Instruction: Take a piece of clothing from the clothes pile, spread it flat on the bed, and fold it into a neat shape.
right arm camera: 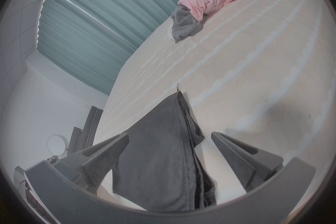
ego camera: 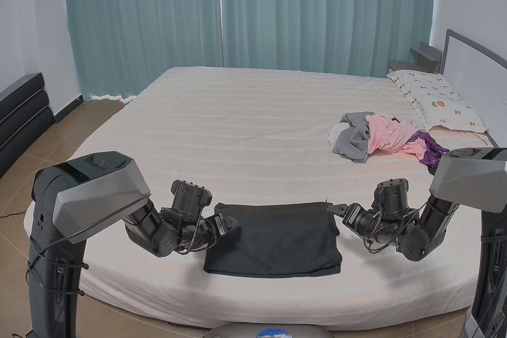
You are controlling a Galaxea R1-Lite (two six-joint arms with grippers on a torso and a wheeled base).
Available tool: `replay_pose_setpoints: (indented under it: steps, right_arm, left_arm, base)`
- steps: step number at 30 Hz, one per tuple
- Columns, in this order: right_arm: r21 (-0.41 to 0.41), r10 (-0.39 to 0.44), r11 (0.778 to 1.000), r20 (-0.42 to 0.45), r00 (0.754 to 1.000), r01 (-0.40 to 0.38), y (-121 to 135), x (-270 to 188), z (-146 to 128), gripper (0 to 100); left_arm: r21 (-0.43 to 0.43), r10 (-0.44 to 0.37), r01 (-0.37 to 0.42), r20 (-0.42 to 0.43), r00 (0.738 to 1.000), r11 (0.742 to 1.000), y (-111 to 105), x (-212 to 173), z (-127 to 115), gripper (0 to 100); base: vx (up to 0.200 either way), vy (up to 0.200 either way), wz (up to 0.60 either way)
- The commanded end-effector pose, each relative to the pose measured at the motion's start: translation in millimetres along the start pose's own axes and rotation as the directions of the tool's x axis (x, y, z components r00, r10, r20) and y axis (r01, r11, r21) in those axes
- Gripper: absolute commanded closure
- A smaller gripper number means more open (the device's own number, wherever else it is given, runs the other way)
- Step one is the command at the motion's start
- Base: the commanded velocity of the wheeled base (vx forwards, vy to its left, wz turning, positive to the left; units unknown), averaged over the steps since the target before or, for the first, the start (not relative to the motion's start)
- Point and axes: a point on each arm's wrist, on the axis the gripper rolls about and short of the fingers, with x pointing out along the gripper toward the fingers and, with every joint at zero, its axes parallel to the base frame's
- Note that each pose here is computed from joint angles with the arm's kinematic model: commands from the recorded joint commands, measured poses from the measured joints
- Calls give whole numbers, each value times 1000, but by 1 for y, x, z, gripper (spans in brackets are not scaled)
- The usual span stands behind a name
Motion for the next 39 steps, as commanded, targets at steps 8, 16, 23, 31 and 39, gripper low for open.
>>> replay_pose_setpoints:
  steps: [8, 16, 23, 31, 39]
  right_arm:
    - [0, 3, 1000, 1, 1000, -3, 1, -1, 0, 0]
    - [4, 0, 1000, 4, 1000, 0, 0, -1, 2, 0]
    - [20, -2, 1000, 4, 1000, 1, -1, 0, 2, 0]
    - [24, 4, 1000, -7, 1000, -3, -2, 0, 2, 0]
    - [24, 2, 1000, -8, 1000, -2, -2, 0, 2, 0]
  left_arm:
    - [0, 2, -2, -7, 1000, 1000, 0, 3, -3, 100]
    - [-7, 9, -9, -9, 1000, 1000, 2, 0, -4, 100]
    - [-21, 10, -11, -10, 1000, 1000, 2, -1, -4, 100]
    - [-21, 9, -10, -9, 1000, 1000, 2, -1, -3, 100]
    - [-29, 8, -8, -6, 1000, 1000, 2, -1, -2, 100]
  base:
    - [0, 0, 0]
    - [0, 0, 0]
    - [0, 0, 0]
    - [0, 0, 0]
    - [0, 75, 0]
